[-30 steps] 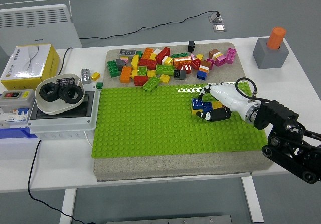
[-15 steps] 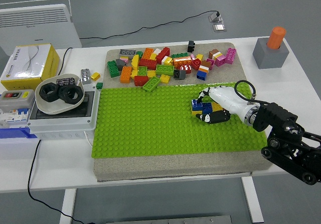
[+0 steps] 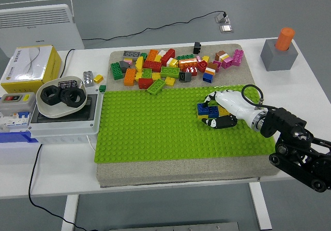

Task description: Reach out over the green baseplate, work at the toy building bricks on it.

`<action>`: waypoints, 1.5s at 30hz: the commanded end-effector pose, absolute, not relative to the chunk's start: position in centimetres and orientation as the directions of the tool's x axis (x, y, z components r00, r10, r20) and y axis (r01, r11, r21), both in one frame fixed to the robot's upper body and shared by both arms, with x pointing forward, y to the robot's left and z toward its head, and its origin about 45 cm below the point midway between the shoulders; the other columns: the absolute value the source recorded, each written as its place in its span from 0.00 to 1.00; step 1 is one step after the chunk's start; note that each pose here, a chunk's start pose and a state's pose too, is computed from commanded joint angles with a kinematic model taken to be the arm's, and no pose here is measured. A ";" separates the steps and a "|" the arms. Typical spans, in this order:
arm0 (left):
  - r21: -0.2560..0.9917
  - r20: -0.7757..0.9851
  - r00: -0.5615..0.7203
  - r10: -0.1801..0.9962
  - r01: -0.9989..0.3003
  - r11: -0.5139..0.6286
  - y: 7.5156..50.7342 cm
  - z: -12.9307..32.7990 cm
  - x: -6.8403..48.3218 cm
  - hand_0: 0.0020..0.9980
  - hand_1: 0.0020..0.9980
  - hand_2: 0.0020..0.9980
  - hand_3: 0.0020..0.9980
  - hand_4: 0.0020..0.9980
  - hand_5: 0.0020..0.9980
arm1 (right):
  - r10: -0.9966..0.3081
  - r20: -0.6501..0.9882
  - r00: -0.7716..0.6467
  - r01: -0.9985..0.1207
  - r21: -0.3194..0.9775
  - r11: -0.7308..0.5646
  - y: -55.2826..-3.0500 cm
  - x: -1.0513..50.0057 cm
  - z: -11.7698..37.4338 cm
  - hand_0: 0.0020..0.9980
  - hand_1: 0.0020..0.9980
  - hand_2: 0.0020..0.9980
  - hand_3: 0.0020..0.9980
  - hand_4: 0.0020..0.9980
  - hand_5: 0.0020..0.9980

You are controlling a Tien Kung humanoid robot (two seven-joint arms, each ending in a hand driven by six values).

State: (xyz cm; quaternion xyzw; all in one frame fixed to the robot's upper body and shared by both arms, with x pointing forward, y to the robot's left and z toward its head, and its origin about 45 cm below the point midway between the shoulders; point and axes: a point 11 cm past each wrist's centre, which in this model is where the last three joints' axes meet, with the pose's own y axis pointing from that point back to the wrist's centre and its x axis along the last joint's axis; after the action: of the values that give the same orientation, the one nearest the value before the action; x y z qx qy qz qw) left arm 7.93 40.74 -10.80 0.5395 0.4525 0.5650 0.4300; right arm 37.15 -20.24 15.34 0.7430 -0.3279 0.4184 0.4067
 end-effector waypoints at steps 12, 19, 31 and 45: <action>0.975 0.222 -0.045 0.974 0.007 -0.222 40.8 -10.8 7.6 0.65 0.44 0.60 0.73 0.98 1.00 | -0.201 0.874 0.442 -0.832 0.316 -0.455 -20.4 36.9 15.0 0.88 0.85 0.83 0.63 0.69 0.46; 0.975 0.221 -0.043 0.974 0.008 -0.221 40.8 -10.8 7.6 0.65 0.44 0.60 0.73 0.98 1.00 | -0.282 0.869 0.406 -0.850 0.245 -0.467 -20.3 37.2 16.6 0.87 0.84 0.82 0.65 0.68 0.45; 0.975 0.221 -0.046 0.974 0.006 -0.221 40.7 -10.9 7.7 0.65 0.44 0.60 0.73 0.98 1.00 | -0.575 0.747 0.334 -0.903 0.079 -0.422 -22.7 36.4 18.9 0.84 0.80 0.79 0.66 0.70 0.36; 0.973 0.232 -0.053 0.971 0.010 -0.231 41.0 -10.8 7.6 0.65 0.44 0.60 0.73 0.97 1.00 | -0.643 0.743 0.188 -0.981 0.107 -0.162 -34.2 33.4 19.6 0.83 0.74 0.75 0.65 0.83 0.30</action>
State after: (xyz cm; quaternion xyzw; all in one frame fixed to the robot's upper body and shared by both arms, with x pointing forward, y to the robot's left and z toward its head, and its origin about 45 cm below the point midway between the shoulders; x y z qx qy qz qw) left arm 7.64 40.96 -10.79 0.5422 0.4525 0.5672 0.4238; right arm 33.36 -34.16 19.63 0.7090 -0.5725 0.2800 0.3018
